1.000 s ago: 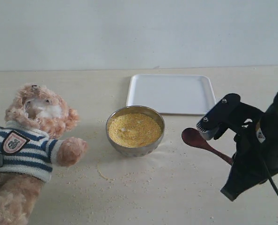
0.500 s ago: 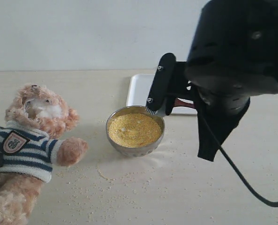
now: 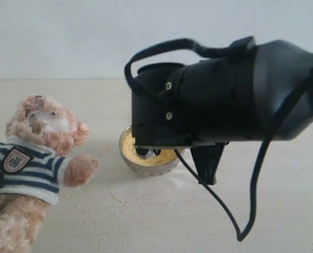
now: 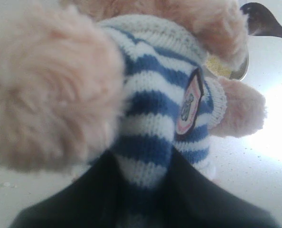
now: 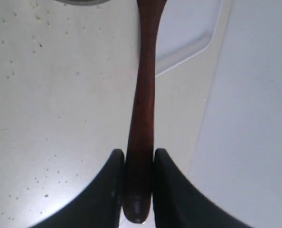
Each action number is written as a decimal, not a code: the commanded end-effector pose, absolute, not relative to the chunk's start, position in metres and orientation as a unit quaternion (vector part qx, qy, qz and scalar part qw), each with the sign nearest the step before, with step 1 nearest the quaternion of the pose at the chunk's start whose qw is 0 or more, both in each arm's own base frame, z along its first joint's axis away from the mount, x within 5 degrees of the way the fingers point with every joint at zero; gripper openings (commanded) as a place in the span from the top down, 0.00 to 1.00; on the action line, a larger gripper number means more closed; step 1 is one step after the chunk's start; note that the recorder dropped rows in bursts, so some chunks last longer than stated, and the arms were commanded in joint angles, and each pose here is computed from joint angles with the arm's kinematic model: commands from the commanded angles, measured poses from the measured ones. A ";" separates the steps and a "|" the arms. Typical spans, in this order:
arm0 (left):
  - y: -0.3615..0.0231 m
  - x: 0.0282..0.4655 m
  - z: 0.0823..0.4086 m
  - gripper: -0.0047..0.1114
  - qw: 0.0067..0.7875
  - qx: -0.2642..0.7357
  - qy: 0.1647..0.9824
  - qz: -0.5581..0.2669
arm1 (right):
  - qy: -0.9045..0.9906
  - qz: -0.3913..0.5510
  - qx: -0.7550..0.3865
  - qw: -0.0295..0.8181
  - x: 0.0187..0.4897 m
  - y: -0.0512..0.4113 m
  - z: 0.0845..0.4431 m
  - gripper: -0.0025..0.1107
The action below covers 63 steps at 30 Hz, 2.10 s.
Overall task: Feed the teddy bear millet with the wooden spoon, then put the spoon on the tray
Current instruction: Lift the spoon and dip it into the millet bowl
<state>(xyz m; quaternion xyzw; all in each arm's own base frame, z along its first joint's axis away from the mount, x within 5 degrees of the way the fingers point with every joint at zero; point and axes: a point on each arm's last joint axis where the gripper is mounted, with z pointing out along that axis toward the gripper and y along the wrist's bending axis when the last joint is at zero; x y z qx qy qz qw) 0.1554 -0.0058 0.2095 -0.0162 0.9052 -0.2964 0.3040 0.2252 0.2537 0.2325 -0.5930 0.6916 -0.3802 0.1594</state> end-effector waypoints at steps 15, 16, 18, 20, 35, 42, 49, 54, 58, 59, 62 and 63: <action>-0.006 0.155 0.211 0.92 0.310 -0.017 0.902 -0.300 | 0.624 -0.432 -0.636 0.141 0.230 0.268 0.213 0.85; -0.006 0.155 0.211 0.92 0.310 -0.017 0.902 -0.300 | 0.619 -0.433 -0.641 0.136 0.231 0.268 0.211 0.85; -0.006 0.155 0.211 0.92 0.310 -0.017 0.902 -0.300 | 0.616 -0.434 -0.644 0.131 0.231 0.269 0.208 0.85; -0.006 0.155 0.211 0.92 0.310 -0.017 0.902 -0.300 | 0.613 -0.436 -0.646 0.128 0.231 0.269 0.206 0.85; -0.006 0.155 0.211 0.92 0.310 -0.017 0.902 -0.300 | 0.606 -0.414 -0.669 0.116 0.225 0.276 0.198 0.85; -0.006 0.155 0.211 0.92 0.310 -0.017 0.902 -0.300 | 0.624 -0.380 -0.673 0.113 0.221 0.278 0.193 0.85; -0.006 0.155 0.211 0.92 0.310 -0.017 0.902 -0.300 | 0.653 -0.344 -0.661 0.134 0.221 0.287 0.198 0.85; -0.006 0.155 0.211 0.92 0.310 -0.017 0.902 -0.300 | 0.692 -0.314 -0.638 0.128 0.222 0.285 0.195 0.85; -0.006 0.155 0.211 0.92 0.310 -0.017 0.902 -0.299 | 0.714 -0.289 -0.627 0.119 0.223 0.282 0.192 0.85; -0.006 0.155 0.211 0.92 0.310 -0.017 0.902 -0.299 | 0.719 -0.287 -0.621 0.120 0.225 0.281 0.193 0.85; -0.006 0.155 0.211 0.92 0.310 -0.017 0.902 -0.299 | 0.726 -0.287 -0.613 0.120 0.226 0.279 0.193 0.85; -0.006 0.155 0.211 0.92 0.310 -0.017 0.902 -0.299 | 0.727 -0.287 -0.613 0.119 0.227 0.279 0.193 0.85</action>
